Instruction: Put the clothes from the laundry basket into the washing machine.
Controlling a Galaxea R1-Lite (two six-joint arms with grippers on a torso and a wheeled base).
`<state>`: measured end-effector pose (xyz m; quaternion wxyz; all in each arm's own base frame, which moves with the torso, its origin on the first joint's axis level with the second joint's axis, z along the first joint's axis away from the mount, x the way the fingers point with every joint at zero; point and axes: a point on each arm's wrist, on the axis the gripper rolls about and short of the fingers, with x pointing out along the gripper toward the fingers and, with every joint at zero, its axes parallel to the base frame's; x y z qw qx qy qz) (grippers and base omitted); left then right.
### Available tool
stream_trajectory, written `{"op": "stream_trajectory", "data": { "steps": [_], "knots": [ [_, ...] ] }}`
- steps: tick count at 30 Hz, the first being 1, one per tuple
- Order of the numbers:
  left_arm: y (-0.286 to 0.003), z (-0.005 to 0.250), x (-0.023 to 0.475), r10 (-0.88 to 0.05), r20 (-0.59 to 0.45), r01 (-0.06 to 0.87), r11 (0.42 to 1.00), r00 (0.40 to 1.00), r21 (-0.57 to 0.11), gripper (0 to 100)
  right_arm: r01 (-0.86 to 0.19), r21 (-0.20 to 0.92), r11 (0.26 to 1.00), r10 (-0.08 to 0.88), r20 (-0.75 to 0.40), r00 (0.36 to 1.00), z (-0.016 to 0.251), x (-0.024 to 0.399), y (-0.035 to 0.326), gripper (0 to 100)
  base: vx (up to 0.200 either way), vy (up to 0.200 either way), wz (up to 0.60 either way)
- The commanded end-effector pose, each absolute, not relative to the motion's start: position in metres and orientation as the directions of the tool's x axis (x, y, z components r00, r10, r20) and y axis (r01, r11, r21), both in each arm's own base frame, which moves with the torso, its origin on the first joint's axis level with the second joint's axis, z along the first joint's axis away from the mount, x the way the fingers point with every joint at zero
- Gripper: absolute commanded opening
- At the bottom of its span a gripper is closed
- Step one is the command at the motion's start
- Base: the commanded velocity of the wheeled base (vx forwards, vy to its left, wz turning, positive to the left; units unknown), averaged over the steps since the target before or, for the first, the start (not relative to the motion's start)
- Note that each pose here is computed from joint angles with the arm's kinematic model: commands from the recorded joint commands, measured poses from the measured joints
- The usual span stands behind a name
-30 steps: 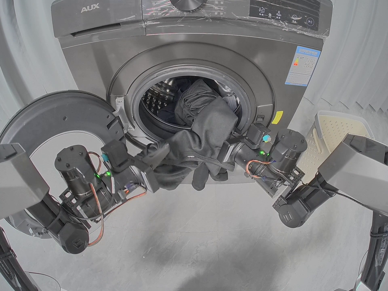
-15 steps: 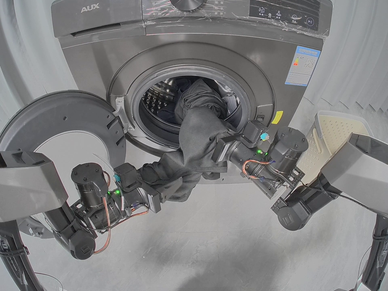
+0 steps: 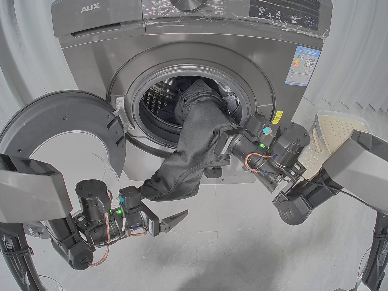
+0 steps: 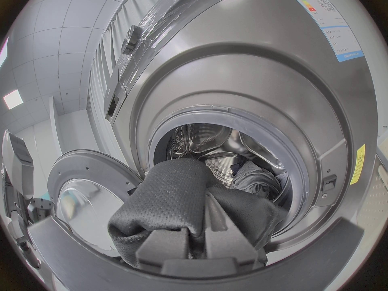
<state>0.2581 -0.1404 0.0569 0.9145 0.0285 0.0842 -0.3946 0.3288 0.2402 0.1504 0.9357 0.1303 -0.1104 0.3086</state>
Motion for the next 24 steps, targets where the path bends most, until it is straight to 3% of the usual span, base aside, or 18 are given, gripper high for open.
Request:
{"op": "stream_trajectory", "data": {
  "steps": [1, 8, 17, 24],
  "knots": [
    [-0.138, 0.049, 0.250, -0.727, -0.221, 0.740, 0.672, 0.650, -0.029, 100, -0.609, 0.178, 0.773, 0.551, 0.289, 0.783, 0.150, 0.329, 0.242, 0, 0.000, 0.000, 0.00],
    [-0.129, 0.029, 0.226, -0.767, -0.334, 0.815, 0.580, 0.548, 0.005, 100, -0.610, 0.180, 0.772, 0.550, 0.292, 0.783, 0.150, 0.331, 0.243, 0, 0.000, 0.000, 0.00],
    [-0.130, 0.028, 0.229, -0.764, -0.331, 0.812, 0.583, 0.553, 0.012, 100, -0.611, 0.186, 0.769, 0.554, 0.283, 0.783, 0.146, 0.328, 0.248, 0, 0.000, 0.000, 0.00],
    [-0.140, 0.039, 0.250, -0.770, -0.246, 0.800, 0.598, 0.589, 0.046, 100, -0.627, 0.187, 0.756, 0.580, 0.252, 0.774, 0.136, 0.319, 0.257, 0, 0.000, 0.000, 0.00]
  ]
}}
